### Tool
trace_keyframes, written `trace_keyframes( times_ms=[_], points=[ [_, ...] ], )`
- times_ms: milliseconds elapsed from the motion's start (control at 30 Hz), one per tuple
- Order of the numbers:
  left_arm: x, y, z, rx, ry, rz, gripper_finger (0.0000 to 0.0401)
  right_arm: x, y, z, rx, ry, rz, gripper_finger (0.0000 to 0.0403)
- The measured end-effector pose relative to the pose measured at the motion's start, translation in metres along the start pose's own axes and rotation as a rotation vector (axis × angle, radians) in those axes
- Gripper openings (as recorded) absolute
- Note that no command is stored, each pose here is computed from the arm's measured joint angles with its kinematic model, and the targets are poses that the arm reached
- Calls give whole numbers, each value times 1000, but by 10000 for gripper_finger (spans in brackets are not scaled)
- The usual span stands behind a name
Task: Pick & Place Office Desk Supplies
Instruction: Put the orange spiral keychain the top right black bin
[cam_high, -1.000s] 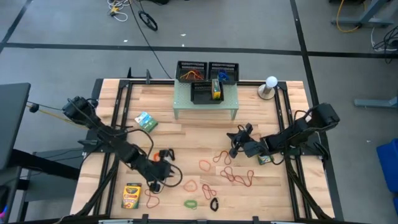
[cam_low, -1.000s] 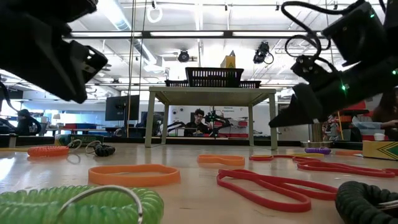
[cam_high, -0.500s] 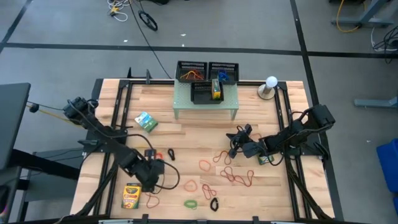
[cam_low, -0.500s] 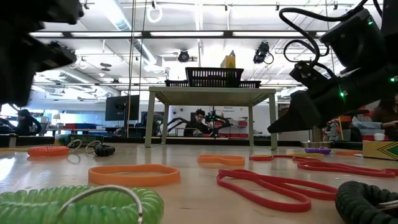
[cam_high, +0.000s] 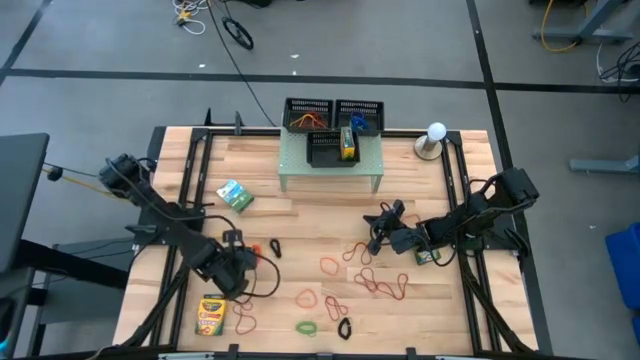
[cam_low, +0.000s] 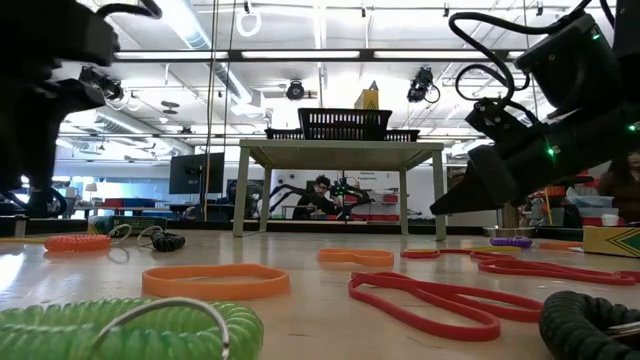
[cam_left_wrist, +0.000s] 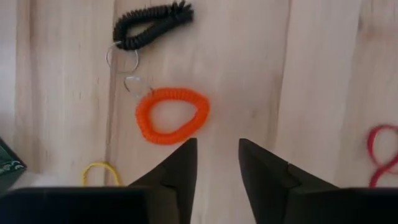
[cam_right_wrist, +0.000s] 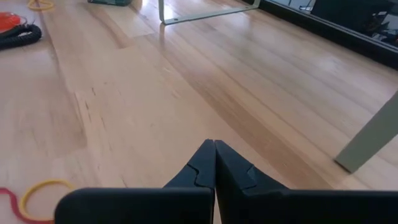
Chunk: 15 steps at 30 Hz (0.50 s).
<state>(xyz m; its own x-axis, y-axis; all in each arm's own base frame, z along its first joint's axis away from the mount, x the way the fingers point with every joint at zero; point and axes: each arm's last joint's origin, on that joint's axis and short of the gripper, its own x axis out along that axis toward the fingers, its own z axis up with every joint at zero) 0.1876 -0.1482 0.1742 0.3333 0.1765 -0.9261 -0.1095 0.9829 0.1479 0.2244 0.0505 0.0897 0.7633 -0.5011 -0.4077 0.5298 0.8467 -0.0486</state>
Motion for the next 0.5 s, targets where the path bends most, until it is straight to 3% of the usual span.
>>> trace_keyframes(
  times_ms=[333,433,500],
  points=[
    [-6,71,13,-161,-38,29,82,0,0,0,-9,7,6,2],
    [0,82,13,-252,-13,-69,81,0,0,-1,-12,9,6,2],
    [6,78,14,-251,-16,-149,83,0,0,-1,-13,9,6,2]
  ],
)
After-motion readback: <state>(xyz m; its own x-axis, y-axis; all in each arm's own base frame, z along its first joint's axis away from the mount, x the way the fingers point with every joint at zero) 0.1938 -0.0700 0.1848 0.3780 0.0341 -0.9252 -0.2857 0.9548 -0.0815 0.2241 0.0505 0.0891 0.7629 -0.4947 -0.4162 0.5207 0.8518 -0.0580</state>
